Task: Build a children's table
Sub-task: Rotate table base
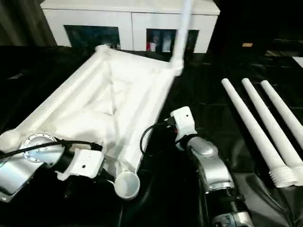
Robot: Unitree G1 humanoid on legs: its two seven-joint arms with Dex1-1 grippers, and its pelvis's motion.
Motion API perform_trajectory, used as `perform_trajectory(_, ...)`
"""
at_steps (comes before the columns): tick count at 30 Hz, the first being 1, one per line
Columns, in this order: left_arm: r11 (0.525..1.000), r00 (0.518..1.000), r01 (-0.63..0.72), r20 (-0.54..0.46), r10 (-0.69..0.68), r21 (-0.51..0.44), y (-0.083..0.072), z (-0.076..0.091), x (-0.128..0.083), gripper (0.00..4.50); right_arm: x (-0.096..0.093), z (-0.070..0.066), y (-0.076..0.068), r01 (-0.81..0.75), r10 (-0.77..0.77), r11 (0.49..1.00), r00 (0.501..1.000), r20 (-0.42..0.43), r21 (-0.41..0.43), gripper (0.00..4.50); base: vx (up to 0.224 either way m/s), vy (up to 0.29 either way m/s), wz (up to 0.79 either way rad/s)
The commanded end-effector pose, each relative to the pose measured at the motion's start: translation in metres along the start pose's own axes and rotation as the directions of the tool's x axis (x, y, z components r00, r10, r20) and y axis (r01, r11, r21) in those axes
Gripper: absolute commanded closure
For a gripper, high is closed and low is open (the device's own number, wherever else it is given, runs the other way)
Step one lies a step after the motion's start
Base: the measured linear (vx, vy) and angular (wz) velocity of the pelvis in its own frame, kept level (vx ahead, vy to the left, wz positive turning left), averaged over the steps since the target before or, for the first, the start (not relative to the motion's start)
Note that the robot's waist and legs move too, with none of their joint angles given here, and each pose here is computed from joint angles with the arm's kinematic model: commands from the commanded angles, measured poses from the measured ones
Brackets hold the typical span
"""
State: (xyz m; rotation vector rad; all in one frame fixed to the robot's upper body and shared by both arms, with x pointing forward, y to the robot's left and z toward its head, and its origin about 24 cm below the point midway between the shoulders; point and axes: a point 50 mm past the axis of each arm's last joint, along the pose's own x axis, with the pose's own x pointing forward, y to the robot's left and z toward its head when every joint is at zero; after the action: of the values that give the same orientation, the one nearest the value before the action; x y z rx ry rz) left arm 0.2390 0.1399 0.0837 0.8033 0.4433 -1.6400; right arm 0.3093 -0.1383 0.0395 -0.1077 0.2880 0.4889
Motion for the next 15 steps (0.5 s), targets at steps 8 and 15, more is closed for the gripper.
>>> perform_trajectory(8,0.958,0.965,-0.260,-0.051,0.256,-0.123,0.025,-0.001,-0.006,4.47,0.002,0.006,0.003,-0.030,0.030,1.000,0.999,0.035,-0.002,0.37,0.000,0.000,0.00)
perform_trajectory(15,0.931,0.947,-0.320,-0.016,0.322,-0.175,0.035,0.008,0.002,4.47,-0.003,0.007,-0.002,-0.010,0.010,1.000,0.999,0.044,-0.003,0.37,0.000,0.000,0.00)
